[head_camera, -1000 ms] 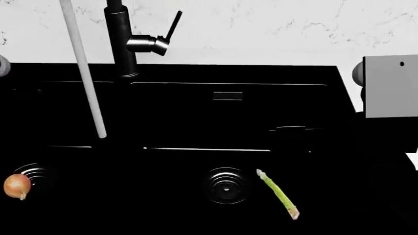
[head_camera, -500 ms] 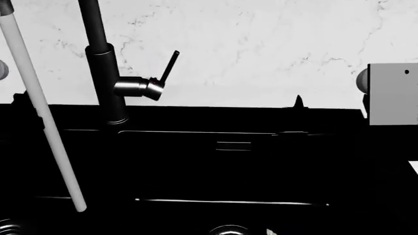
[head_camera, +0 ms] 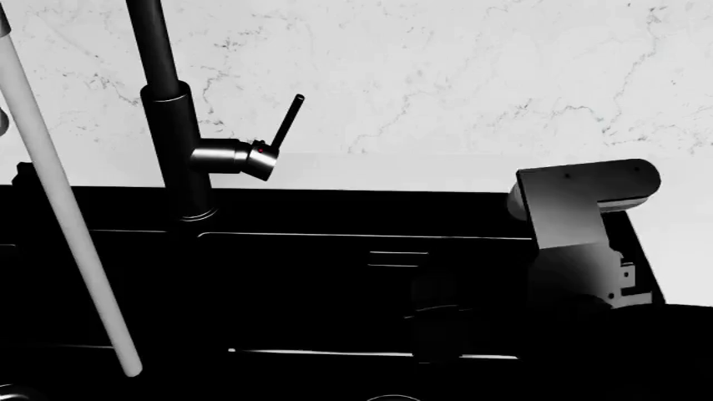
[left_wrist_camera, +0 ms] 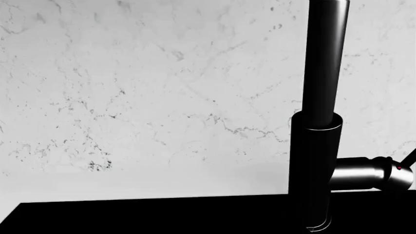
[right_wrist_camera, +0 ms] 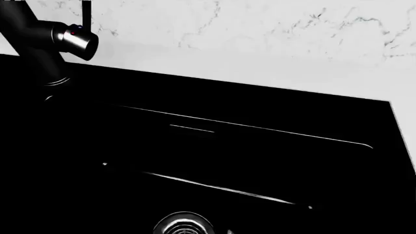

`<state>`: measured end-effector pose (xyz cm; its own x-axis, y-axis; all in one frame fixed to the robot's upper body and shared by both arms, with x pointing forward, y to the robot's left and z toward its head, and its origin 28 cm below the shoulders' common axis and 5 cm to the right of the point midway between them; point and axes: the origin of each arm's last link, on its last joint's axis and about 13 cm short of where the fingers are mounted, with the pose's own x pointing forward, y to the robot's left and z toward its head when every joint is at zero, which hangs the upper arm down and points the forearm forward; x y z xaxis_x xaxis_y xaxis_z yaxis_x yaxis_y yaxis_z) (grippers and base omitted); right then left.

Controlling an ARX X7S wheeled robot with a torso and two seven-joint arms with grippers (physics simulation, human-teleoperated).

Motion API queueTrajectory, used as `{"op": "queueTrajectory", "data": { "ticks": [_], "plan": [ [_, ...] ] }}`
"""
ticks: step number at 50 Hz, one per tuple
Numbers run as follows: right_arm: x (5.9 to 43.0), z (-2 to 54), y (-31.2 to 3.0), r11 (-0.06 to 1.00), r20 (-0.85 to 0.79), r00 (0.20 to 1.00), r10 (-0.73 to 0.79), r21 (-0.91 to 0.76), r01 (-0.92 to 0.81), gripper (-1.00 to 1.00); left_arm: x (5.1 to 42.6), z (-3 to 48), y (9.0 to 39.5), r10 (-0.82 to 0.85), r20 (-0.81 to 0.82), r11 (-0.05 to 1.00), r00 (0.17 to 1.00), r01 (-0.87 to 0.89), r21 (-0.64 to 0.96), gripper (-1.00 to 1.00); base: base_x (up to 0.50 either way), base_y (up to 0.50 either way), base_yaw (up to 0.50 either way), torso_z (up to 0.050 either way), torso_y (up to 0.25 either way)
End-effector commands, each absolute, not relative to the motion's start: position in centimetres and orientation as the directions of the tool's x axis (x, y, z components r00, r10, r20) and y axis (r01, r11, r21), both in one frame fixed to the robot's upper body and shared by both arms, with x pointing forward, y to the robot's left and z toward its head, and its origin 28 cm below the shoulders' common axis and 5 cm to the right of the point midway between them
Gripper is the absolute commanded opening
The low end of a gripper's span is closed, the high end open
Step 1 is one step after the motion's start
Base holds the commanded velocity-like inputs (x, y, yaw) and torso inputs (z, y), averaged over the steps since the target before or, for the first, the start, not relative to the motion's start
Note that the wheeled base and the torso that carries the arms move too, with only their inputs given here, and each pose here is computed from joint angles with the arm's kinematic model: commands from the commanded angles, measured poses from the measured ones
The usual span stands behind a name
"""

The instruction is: Pick the broccolis and asparaguss from the sink and place them in one bowl. Place the onion in the other bowl. Then turn off the sink faucet.

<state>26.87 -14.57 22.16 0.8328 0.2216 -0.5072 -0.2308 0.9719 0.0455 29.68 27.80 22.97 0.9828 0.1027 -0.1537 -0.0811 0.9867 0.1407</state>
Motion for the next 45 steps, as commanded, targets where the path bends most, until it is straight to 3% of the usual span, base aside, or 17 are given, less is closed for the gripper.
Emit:
{"op": "queueTrajectory", "data": {
  "ticks": [1,7,16,19,45],
  "plan": [
    [28.0,20.6,-14.5,0.934,-0.753,0.600,0.271,0.054,-0.354,1.00,29.3,23.1,28.1,0.094,-0.160,0.989,0.983,-0.075,0.124,1.00,0.00,0.00,0.00,0.000,0.000],
    [29.3,18.5,-14.1,0.889,-0.842,0.475,0.257,0.013,-0.458,1.00,29.2,22.8,28.1,0.100,-0.164,0.989,0.981,-0.080,0.124,1.00,0.00,0.00,0.00,0.000,0.000],
    [30.6,16.8,-15.0,0.837,-0.883,0.450,0.134,-0.142,-0.528,1.00,29.2,22.5,28.6,0.106,-0.168,0.989,0.980,-0.087,0.119,1.00,0.00,0.00,0.00,0.000,0.000],
    [30.4,15.2,-15.0,0.770,-0.910,0.394,0.127,-0.160,-0.618,1.00,29.1,22.2,28.4,0.108,-0.175,0.990,0.979,-0.089,0.114,1.00,0.00,0.00,0.00,0.000,0.000],
    [33.9,9.3,-16.8,0.859,-0.888,0.454,0.069,-0.179,-0.480,1.00,28.6,22.2,28.8,0.111,-0.191,0.991,0.975,-0.095,0.092,1.00,0.00,0.00,0.00,0.000,0.000]
  ]
}}
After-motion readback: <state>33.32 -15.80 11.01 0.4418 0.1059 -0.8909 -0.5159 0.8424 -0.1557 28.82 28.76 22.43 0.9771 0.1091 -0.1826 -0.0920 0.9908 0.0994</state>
